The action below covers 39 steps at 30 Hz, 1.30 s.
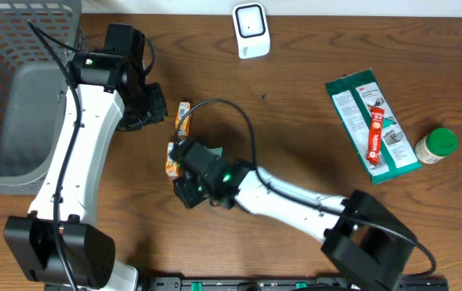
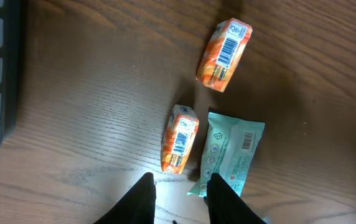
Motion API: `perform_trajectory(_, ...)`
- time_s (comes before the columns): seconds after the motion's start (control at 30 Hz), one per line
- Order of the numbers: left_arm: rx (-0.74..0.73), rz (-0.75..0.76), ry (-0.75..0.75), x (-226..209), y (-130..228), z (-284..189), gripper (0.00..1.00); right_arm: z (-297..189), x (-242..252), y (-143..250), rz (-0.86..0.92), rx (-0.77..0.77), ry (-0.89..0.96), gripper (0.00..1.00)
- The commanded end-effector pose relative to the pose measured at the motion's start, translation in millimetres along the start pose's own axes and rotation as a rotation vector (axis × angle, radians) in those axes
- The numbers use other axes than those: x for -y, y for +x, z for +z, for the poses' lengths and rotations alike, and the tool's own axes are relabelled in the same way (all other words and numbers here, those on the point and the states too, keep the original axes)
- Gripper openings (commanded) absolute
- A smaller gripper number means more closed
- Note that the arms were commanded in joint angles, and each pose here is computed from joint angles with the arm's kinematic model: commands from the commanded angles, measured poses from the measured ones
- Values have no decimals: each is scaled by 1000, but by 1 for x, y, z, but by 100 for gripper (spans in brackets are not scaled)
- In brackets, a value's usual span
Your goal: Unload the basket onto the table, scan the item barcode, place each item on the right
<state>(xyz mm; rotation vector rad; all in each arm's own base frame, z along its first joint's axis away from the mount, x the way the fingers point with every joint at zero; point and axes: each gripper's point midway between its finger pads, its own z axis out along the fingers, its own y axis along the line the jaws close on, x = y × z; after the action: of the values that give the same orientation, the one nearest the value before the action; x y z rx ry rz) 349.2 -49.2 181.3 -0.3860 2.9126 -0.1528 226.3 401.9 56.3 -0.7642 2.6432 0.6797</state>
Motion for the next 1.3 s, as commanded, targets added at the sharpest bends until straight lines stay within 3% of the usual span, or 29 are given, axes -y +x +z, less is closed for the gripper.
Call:
perform_trajectory(0.0, 10, -6, 2, 1, -1, -4, 29, 10, 16, -2, -35, 45, 148, 42)
perform_trajectory(0.27, 19, -3, -7, -1, -3, -5, 30, 33, 31, 14, -34, -8, 193, 30)
perform_trajectory(0.4, 17, -3, -7, -1, -3, -5, 30, 28, 59, 19, -22, -27, 313, 17)
perform_trajectory(1.03, 20, 19, -3, 2, -2, -4, 29, -18, 152, 38, 102, -166, 576, 20)
perform_trajectory(1.27, 29, 40, 6, 10, -2, -4, 29, -46, 147, 18, 144, -143, 416, 25)
